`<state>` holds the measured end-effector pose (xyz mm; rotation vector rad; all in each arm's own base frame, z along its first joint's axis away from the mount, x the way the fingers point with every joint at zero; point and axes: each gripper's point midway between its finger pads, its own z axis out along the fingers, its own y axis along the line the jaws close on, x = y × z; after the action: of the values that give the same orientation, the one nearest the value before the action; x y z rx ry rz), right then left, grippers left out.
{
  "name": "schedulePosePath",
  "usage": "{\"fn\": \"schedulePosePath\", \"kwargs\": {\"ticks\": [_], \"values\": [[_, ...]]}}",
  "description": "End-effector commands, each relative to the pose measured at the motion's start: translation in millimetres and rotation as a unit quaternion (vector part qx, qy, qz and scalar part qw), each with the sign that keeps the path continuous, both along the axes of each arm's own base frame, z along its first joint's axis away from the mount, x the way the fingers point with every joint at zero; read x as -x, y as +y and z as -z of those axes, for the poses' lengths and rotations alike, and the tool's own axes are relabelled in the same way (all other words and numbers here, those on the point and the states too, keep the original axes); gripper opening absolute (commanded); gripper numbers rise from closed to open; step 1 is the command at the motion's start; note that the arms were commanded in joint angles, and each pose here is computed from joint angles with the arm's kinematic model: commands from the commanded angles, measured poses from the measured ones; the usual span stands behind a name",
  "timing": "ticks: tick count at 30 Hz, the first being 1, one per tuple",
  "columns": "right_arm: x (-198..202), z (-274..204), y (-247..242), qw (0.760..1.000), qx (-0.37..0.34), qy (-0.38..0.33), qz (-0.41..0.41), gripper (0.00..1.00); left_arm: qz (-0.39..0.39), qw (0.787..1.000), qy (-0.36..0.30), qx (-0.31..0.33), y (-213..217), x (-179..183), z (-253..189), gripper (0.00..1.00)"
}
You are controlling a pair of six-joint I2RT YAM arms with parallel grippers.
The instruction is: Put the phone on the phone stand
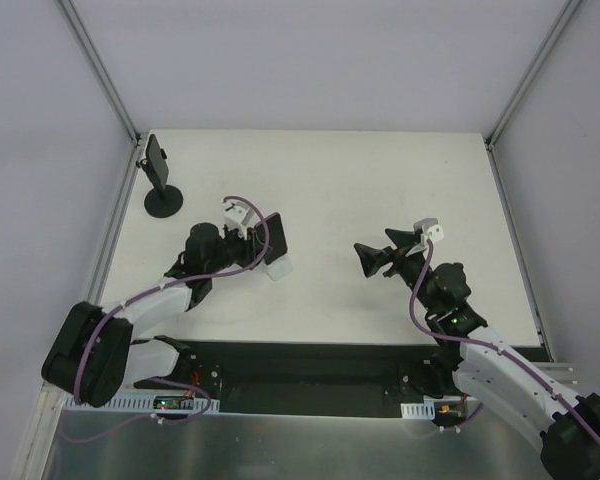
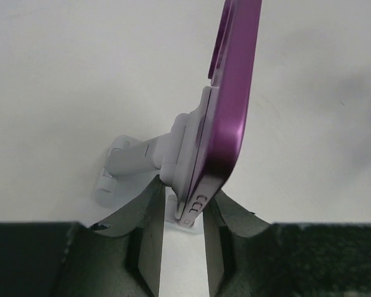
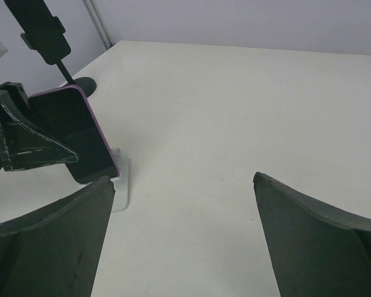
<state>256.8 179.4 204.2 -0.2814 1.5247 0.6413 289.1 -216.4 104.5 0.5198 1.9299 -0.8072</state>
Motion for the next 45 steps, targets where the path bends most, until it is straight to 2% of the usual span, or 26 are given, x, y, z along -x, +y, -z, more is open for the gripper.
{"fn": "schedulePosePath", "kwargs": {"ticks": [1,3,5,6,10,14,16,19,22,24,25,26,27,28,29,30,31,32,33,34,35,38,39,40,42,45], "values": [[1.3,-14.7,3.3,0.999,-0.025,-0.025,-0.013,0.97,-0.198,0.976,-0.084,0.035,73.8,-31.5,-46.2,0.00],[0.8,-13.0,3.2,0.999,-0.025,-0.023,-0.013,0.97,-0.265,0.958,-0.096,0.053,111.7,-34.3,-59.7,0.00],[0.7,-12.6,2.6,0.999,-0.026,-0.023,-0.013,0.97,-0.303,0.948,-0.090,0.040,135.6,-31.1,-54.0,0.00],[0.6,-11.8,2.6,0.999,-0.027,-0.022,-0.013,0.96,-0.336,0.935,-0.106,0.036,154.7,-32.1,-62.9,0.00],[0.5,-11.1,1.9,0.999,-0.029,-0.022,-0.013,0.97,-0.389,0.913,-0.124,0.027,199.2,-35.0,-75.6,0.00],[-0.9,-10.2,0.2,0.999,-0.030,-0.021,-0.011,0.96,-0.406,0.902,-0.140,0.049,233.7,-35.6,-92.5,0.00],[-0.9,-10.3,-0.3,0.999,-0.030,-0.022,-0.011,0.97,-0.412,0.900,-0.133,0.046,245.9,-35.1,-88.3,0.00],[-1.6,-10.0,-1.8,0.999,-0.030,-0.022,-0.010,0.97,-0.398,0.910,-0.104,0.047,240.4,-33.3,-70.3,0.00],[-1.4,-10.8,-1.9,0.999,-0.031,-0.023,-0.011,0.97,-0.410,0.904,-0.097,0.076,239.1,-29.8,-67.3,0.00],[-1.7,-11.5,-1.8,0.999,-0.032,-0.023,-0.012,0.97,-0.404,0.906,-0.071,0.101,232.4,-31.8,-75.5,0.00],[-1.7,-10.9,-0.8,0.999,-0.032,-0.021,-0.014,0.97,-0.408,0.907,-0.011,0.103,228.1,-25.7,-57.3,0.03],[-2.3,-13.0,-0.8,0.999,-0.032,-0.024,-0.014,0.97,-0.425,0.899,0.028,0.106,231.3,-25.4,-49.2,0.09],[-2.7,-11.6,0.1,0.999,-0.031,-0.021,-0.016,0.97,-0.445,0.885,0.047,0.125,234.6,-28.8,-58.9,0.22],[-2.9,-10.6,1.0,0.999,-0.031,-0.018,-0.018,0.97,-0.472,0.868,0.084,0.129,239.9,-25.3,-49.9,0.34],[-2.8,-11.2,1.7,0.999,-0.032,-0.019,-0.020,0.97,-0.499,0.844,0.150,0.128,240.9,-13.5,-27.7,0.53],[-2.8,-9.7,3.0,0.999,-0.032,-0.016,-0.022,0.97,-0.514,0.828,0.175,0.141,241.2,-11.0,-24.7,0.58],[-2.8,-10.0,3.1,0.999,-0.033,-0.016,-0.023,0.97,-0.519,0.820,0.195,0.142,240.1,-7.5,-19.4,0.61],[-2.7,-8.7,3.9,0.999,-0.032,-0.015,-0.025,0.97,-0.534,0.799,0.242,0.133,238.6,6.7,-2.5,0.64],[-3.1,-8.9,4.2,0.999,-0.033,-0.014,-0.025,0.97,-0.572,0.767,0.260,0.134,247.0,13.2,2.6,0.66],[-3.6,-8.8,4.2,0.999,-0.033,-0.014,-0.024,0.97,-0.596,0.744,0.275,0.127,253.1,21.1,8.3,0.66],[-4.1,-7.9,4.0,0.999,-0.033,-0.012,-0.023,0.97,-0.620,0.710,0.312,0.119,254.0,38.8,19.9,0.68],[-4.4,-7.4,3.9,0.999,-0.032,-0.011,-0.023,0.97,-0.676,0.660,0.319,0.080,274.9,55.9,23.3,0.70],[-4.4,-7.4,3.9,0.999,-0.032,-0.011,-0.023,0.97,-0.693,0.639,0.328,0.069,279.4,63.5,22.0,0.78],[-4.6,-6.7,3.4,0.999,-0.032,-0.011,-0.021,0.97,-0.709,0.623,0.325,0.058,286.7,67.3,21.9,0.80],[-4.6,-6.4,3.0,0.999,-0.032,-0.011,-0.020,0.97,-0.720,0.606,0.333,0.058,289.4,67.4,21.1,0.80],[-5.5,-6.4,1.6,0.999,-0.031,-0.011,-0.016,0.97,-0.716,0.601,0.348,0.073,284.5,60.8,21.6,0.79]]}}
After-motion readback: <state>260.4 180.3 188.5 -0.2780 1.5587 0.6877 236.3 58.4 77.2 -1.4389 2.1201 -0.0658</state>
